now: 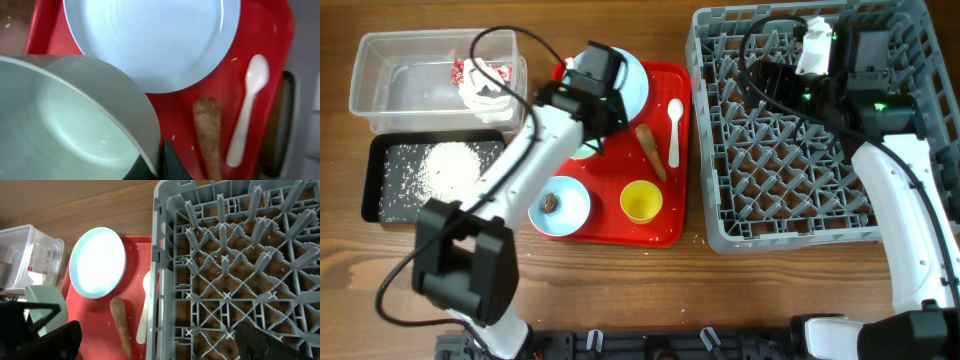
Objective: Sort waste into correct bins and load items into the dishwasher rack
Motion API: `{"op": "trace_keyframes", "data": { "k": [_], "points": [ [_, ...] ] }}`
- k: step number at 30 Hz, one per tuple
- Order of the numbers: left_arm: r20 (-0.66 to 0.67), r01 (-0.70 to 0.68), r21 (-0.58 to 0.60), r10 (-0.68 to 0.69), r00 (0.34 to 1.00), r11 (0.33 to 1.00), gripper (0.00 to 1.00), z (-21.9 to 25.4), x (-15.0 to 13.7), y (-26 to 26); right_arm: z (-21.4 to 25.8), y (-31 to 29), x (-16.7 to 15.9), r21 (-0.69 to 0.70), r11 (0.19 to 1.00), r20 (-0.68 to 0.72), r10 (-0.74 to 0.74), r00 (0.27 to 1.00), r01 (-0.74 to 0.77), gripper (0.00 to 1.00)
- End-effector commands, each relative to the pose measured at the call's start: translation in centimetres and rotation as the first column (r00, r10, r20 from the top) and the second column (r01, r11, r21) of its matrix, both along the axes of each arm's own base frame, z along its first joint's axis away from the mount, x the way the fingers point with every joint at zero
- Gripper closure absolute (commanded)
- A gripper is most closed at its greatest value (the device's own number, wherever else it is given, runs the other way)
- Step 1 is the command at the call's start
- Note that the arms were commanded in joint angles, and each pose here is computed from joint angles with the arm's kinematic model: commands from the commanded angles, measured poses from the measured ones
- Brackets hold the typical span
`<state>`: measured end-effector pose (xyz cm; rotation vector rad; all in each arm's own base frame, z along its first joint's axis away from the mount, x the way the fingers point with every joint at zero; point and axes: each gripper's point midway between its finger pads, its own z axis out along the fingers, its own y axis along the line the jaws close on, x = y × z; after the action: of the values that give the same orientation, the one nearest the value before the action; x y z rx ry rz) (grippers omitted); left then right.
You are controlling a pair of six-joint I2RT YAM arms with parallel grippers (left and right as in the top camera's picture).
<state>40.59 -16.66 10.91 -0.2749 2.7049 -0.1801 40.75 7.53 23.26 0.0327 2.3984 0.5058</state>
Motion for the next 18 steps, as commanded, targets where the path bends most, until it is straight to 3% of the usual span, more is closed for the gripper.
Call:
{"op": "trace_keyframes", "data": {
  "k": [1,11,15,18],
  "points": [
    [-0.057,0.002,0.169,0.008,0.998,0.986,0.92,-3.7,-1.3,0.7,0.4,0.5,0.2,0.017,1.0,0.005,0.01,1.0,-0.01,0.0],
    [-0.195,0.045,0.208,-0.003,0.981,0.977,0.74,-4.3,-4.6,1.4,0.4,0.5,0.2,0.017,1.0,0.006,0.011,1.0,-0.011,0.0],
    [-0.37,-0.104,0.258,0.198,0.908,0.961,0.7,-4.4,-10.0,3.5,0.3,0.4,0.2,0.015,1.0,0.002,0.012,1.0,-0.012,0.0],
    [-0.415,-0.1,0.293,0.221,0.883,0.951,0.71,-5.6,-11.7,4.4,0.3,0.4,0.2,0.015,1.0,0.002,0.012,1.0,-0.012,0.0]
  ]
}}
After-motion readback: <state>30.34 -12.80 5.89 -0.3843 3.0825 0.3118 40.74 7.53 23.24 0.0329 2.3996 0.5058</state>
